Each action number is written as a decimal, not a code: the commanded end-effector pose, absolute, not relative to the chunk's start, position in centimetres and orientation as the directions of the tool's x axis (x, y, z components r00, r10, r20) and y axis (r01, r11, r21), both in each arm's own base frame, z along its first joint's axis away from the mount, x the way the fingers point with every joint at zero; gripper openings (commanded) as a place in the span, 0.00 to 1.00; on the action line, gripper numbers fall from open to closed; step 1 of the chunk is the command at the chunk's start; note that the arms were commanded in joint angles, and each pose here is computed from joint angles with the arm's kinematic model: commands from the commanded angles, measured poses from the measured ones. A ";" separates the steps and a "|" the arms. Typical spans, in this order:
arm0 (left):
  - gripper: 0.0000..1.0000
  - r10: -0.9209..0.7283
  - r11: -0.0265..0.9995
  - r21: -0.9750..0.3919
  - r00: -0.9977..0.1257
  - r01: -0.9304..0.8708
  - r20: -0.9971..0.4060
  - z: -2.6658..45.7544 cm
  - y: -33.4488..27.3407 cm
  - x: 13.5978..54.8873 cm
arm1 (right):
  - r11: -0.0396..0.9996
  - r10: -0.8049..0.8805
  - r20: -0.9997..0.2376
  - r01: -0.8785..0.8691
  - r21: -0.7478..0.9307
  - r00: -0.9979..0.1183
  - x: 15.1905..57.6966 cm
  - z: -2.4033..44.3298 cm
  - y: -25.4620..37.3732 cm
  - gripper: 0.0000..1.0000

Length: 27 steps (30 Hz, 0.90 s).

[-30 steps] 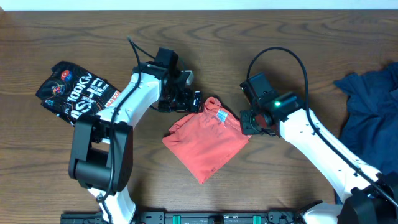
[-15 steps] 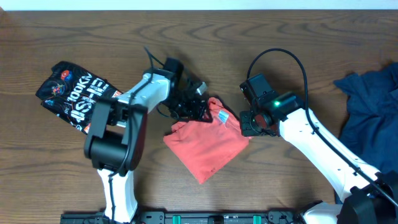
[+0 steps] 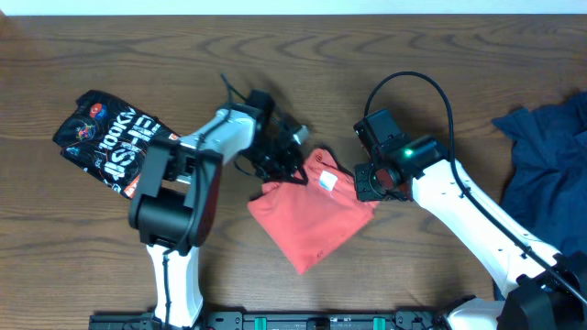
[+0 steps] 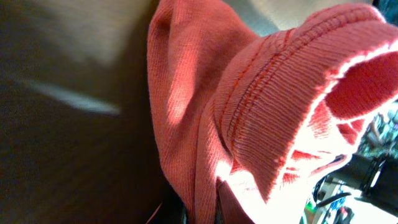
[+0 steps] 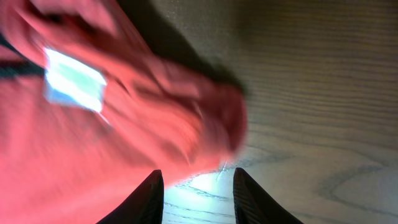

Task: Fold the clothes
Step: 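Carry the folded orange shirt with the left gripper onto the black T-shirt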

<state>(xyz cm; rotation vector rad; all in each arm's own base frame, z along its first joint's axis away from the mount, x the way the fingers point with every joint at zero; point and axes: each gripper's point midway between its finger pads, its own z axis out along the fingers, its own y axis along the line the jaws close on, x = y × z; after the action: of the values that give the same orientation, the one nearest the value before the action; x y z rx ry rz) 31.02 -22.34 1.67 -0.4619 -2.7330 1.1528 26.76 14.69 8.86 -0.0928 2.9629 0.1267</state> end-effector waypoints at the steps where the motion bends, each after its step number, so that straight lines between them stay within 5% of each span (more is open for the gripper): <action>1: 0.06 0.205 0.678 -0.696 -0.970 0.238 -0.132 6.1 -18.9 36.4 | 0.998 -0.038 -0.185 -0.048 0.045 -0.982 26.9 8.8 14.0 0.34; 11: 0.06 -0.247 0.840 -0.542 -0.873 0.023 -0.421 15.7 0.8 42.8 | 0.999 -0.022 -0.168 -0.026 0.024 -0.986 26.7 8.7 13.0 0.34; 19: 0.07 -0.507 0.839 -0.473 -0.702 -0.270 -0.499 16.8 16.5 40.6 | 1.000 -0.009 -0.166 -0.013 0.024 -0.986 26.9 8.7 12.7 0.34; 20: 0.16 -0.534 0.829 -0.465 -0.689 -0.312 -0.490 16.3 17.9 40.0 | 1.000 -0.009 -0.166 -0.014 0.024 -0.986 26.9 8.7 12.7 0.34; 21: 0.41 -0.556 0.819 -0.456 -0.678 -0.348 -0.481 15.8 19.2 39.4 | 1.000 -0.009 -0.164 -0.013 0.024 -0.986 26.8 8.7 12.7 0.34; 22: 0.77 -0.574 0.810 -0.451 -0.667 -0.376 -0.474 15.5 20.1 38.8 | 1.000 -0.009 -0.163 -0.013 0.023 -0.987 26.8 8.7 12.6 0.34; 23: 0.98 -0.599 0.794 -0.453 -0.652 -0.407 -0.465 15.3 21.2 38.3 | 1.000 -0.009 -0.162 -0.013 0.023 -0.987 26.8 8.7 12.6 0.34; 27: 0.98 -0.723 0.688 -0.502 -0.554 -0.523 -0.412 15.1 23.8 36.9 | 1.000 -0.009 -0.160 -0.013 0.021 -0.987 26.7 8.7 12.6 0.34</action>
<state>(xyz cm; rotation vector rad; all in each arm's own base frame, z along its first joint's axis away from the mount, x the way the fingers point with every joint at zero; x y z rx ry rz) 37.69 22.20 15.74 1.2112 -3.5270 0.6484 26.60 13.11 8.72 -0.0554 2.9810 0.0503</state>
